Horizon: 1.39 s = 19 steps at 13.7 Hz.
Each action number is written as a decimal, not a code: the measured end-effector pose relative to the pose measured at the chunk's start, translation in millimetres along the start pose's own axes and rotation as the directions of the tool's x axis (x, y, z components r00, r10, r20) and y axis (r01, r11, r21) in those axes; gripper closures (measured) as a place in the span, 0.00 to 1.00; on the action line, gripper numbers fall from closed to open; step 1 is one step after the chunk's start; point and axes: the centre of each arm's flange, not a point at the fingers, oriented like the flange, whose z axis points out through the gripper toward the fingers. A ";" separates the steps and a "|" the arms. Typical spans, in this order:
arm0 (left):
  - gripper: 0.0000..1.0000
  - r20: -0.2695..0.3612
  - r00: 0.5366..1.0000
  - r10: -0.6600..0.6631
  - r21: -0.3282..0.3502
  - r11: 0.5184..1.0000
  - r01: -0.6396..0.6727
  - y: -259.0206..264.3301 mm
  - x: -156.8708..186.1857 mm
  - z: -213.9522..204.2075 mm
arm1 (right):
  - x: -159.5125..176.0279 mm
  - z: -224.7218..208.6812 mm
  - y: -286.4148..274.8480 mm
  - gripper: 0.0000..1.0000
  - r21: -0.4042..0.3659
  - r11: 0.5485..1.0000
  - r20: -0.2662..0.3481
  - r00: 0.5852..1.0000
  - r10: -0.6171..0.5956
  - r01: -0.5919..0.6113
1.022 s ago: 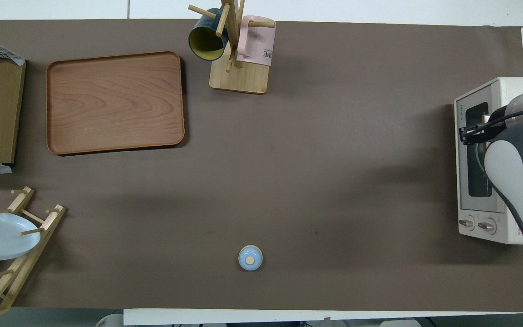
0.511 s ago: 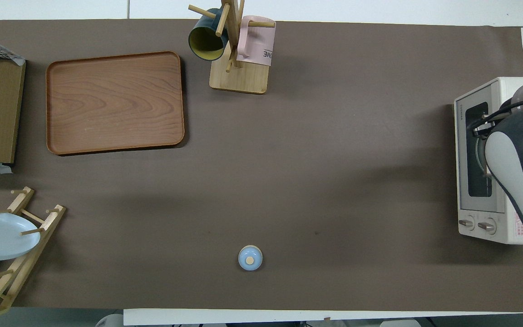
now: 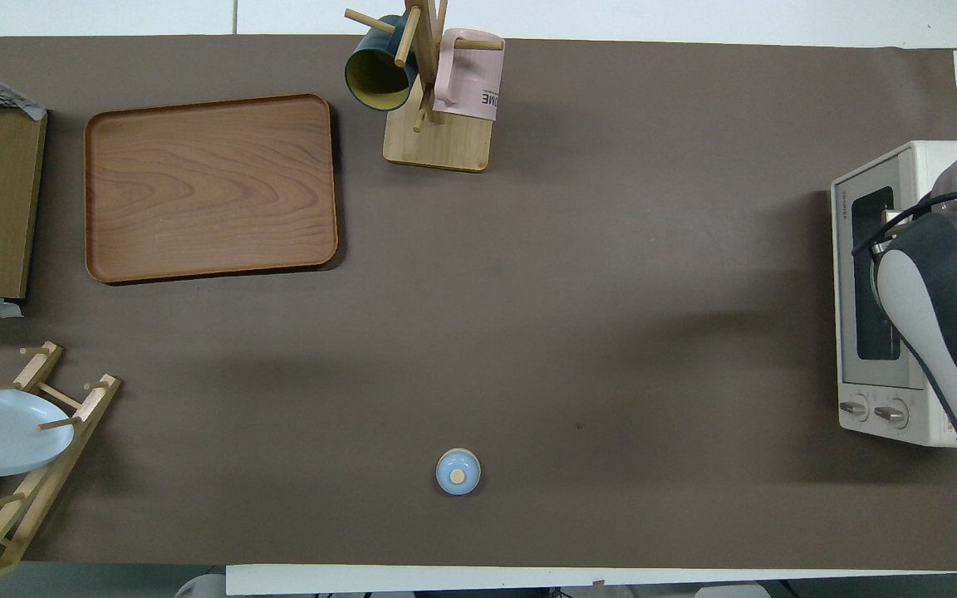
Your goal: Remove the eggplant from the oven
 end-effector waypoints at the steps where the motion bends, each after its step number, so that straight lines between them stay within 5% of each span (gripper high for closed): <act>1: 0.00 0.000 1.000 0.000 0.000 1.000 0.000 0.0 0.0 0.0 | 0.6 2.3 -1.1 0.99 -0.002 1.000 -0.002 1.000 -0.007 0.007; 6: 0.00 0.000 1.000 0.000 0.000 1.000 0.000 0.0 0.0 0.0 | 21.2 8.6 -62.2 0.99 0.005 0.999 -0.064 0.997 0.039 -0.039; 15: 0.00 0.000 1.000 0.000 0.000 1.000 0.000 0.0 0.0 0.0 | 82.5 124.2 -140.7 0.97 0.139 0.978 -0.061 0.985 0.163 -0.153; 16: 0.00 0.000 1.000 0.000 0.000 1.000 0.000 0.0 0.0 0.0 | 85.5 121.3 -143.4 0.94 0.161 0.969 -0.071 0.977 0.199 -0.186; 19: 0.00 0.000 1.000 0.000 0.000 1.000 0.000 0.0 0.0 0.0 | 89.4 77.8 -171.5 0.61 0.178 0.960 -0.066 0.970 0.232 -0.218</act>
